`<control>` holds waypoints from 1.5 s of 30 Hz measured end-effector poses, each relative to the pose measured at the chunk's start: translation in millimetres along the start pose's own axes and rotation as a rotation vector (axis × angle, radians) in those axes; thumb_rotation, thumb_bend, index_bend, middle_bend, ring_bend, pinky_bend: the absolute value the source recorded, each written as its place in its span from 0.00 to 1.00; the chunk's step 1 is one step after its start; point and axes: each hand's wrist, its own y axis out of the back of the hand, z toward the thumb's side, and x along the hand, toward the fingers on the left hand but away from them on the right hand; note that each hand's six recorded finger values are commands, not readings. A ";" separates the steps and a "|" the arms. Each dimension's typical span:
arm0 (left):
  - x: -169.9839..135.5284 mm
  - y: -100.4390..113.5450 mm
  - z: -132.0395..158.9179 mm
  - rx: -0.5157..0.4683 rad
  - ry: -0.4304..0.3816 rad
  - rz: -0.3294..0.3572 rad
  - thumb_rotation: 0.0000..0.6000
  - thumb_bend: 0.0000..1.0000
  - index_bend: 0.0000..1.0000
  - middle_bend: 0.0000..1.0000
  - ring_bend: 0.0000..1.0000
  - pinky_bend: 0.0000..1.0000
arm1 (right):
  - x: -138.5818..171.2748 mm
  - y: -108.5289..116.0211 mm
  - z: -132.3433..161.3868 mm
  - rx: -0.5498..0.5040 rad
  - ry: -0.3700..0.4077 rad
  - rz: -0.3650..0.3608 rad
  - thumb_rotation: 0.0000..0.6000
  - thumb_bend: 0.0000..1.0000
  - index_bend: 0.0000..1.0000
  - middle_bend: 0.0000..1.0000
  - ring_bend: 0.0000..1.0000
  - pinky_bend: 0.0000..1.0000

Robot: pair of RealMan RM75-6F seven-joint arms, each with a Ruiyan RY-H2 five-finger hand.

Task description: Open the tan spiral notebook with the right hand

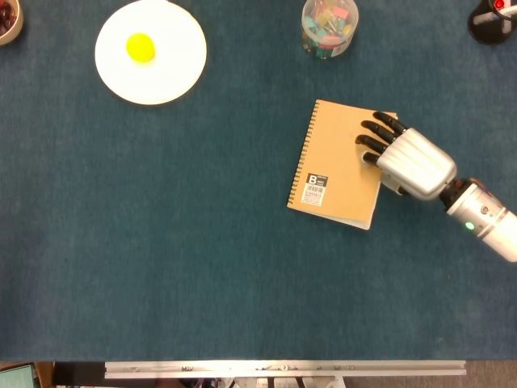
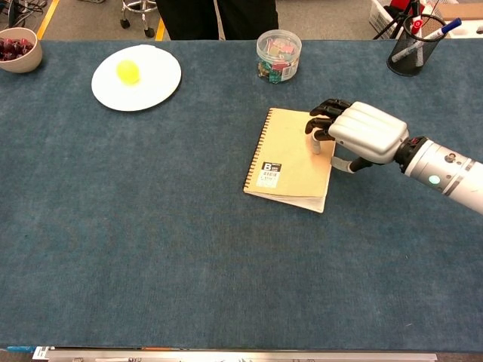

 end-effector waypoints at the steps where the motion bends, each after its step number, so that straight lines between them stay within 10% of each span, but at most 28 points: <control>1: 0.0 0.0 0.0 0.000 0.000 0.000 1.00 0.40 0.20 0.14 0.14 0.18 | -1.0 1.1 0.3 -0.004 -0.001 -0.007 1.00 0.39 0.52 0.31 0.15 0.14; 21: 0.5 2.2 -0.4 -0.008 -0.004 0.009 1.00 0.40 0.20 0.14 0.14 0.18 | -0.7 15.2 -2.0 -0.017 -0.018 -0.061 1.00 0.44 0.75 0.40 0.25 0.19; 38: 4.0 1.7 12.6 -0.013 -0.035 0.014 1.00 0.40 0.20 0.14 0.14 0.18 | 84.2 40.2 -41.9 0.021 -0.046 -0.031 1.00 0.44 0.77 0.42 0.27 0.20; 45: 3.2 1.7 13.9 -0.014 -0.037 0.012 1.00 0.40 0.20 0.14 0.14 0.18 | 69.7 53.1 -32.4 0.019 -0.004 -0.065 1.00 0.44 0.77 0.42 0.27 0.20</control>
